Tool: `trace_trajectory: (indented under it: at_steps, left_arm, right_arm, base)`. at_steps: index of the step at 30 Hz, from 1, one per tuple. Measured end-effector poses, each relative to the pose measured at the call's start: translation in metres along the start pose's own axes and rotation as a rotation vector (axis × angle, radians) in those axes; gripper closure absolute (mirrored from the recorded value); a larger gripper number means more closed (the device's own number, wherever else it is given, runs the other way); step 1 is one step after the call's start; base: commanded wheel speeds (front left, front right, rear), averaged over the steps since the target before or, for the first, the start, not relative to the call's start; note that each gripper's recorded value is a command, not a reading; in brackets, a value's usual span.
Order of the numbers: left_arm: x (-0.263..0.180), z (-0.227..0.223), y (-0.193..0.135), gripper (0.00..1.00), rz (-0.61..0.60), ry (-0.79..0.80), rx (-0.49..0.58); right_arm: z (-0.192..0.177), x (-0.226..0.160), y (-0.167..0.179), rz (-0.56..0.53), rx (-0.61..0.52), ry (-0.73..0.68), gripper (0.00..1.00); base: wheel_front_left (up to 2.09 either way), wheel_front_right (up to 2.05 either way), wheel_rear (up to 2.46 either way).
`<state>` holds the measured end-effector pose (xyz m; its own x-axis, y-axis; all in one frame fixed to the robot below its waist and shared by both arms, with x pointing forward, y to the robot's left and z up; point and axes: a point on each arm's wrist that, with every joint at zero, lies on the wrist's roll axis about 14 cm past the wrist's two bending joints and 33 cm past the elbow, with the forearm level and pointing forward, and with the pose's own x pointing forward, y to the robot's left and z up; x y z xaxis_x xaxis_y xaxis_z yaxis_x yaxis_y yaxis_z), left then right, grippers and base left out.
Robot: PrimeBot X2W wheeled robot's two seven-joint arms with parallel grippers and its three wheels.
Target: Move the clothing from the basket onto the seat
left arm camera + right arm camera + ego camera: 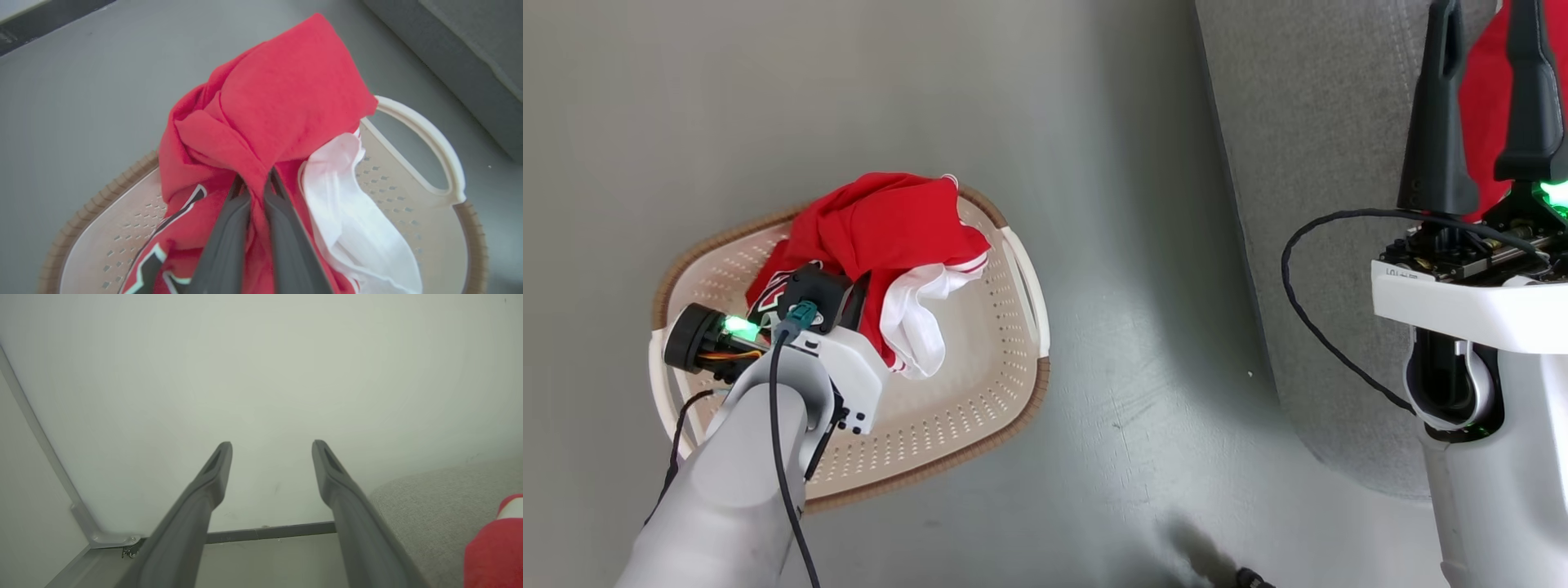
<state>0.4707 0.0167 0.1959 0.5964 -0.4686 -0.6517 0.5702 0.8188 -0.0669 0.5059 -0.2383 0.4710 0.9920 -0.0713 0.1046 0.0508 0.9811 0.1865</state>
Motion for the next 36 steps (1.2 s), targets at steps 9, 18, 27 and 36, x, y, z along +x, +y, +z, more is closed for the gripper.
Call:
trace_trajectory:
  at_steps: [9,18,27,36]
  left_arm:
    - [-0.018,0.056,0.005,1.0,0.022,-0.159,-0.028]
    - [-0.045,0.09,0.018,1.0,0.08,-0.272,-0.06]
    - [-0.077,0.118,0.035,1.0,0.148,-0.372,-0.081]
    - [-0.109,0.128,0.039,1.0,0.19,-0.427,-0.089]
  right_arm:
    - [0.011,-0.012,0.004,0.007,0.003,-0.001,0.0]
    - [0.023,-0.023,0.005,0.014,-0.003,-0.009,0.0]
    - [0.034,-0.032,0.008,0.026,0.0,-0.017,0.0]
    - [0.046,-0.042,0.016,0.044,0.013,-0.035,0.0]
  base:
    - [0.0,0.0,0.0]
    - [0.0,0.0,0.0]
    - [0.0,0.0,0.0]
    - [0.0,0.0,0.0]
